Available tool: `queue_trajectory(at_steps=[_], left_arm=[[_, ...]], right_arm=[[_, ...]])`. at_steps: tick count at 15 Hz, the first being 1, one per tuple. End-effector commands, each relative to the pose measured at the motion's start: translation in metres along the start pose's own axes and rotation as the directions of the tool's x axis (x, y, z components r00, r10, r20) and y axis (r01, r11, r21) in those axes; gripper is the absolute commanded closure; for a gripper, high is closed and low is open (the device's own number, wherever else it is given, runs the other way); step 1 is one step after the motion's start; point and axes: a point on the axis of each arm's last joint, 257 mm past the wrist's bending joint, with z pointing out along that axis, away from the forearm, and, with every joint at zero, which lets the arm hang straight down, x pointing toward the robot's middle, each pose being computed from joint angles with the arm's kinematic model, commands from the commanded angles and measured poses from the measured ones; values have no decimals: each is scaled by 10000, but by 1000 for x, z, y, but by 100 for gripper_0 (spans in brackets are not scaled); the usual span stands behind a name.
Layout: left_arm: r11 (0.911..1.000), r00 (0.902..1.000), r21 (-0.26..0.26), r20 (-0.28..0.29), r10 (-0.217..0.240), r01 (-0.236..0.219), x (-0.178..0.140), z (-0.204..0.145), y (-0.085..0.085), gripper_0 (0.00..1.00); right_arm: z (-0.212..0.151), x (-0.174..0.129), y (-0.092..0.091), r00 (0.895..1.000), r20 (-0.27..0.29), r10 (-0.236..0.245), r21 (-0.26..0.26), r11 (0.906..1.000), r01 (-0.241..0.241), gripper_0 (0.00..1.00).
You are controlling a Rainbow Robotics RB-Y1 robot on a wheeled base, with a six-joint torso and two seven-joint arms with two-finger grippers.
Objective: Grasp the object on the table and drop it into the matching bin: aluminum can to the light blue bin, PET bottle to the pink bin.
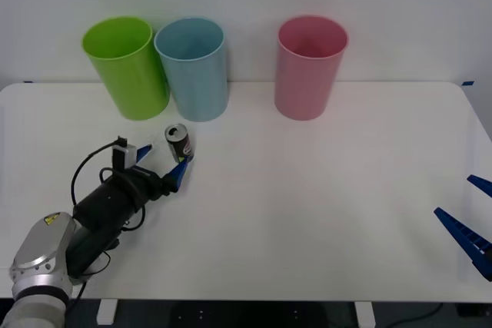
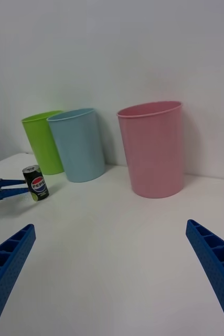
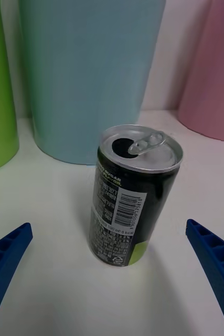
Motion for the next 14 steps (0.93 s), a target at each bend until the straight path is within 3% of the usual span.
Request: queue_trajectory(at_steps=[1,6,14], left_arm=[[9996,10000,-271,10,30,-30,-2,12,-5,0],[9971,9998,-740,-41,177,-179,-8,28,-5,0],[9972,9993,-718,-314,189,-211,-9,54,-13,0]], right_arm=[[0,0,0,10000,0,1,0,10000,-1,0],[0,0,0,10000,0,1,0,10000,-1,0],[0,0,0,10000,0,1,0,10000,-1,0]])
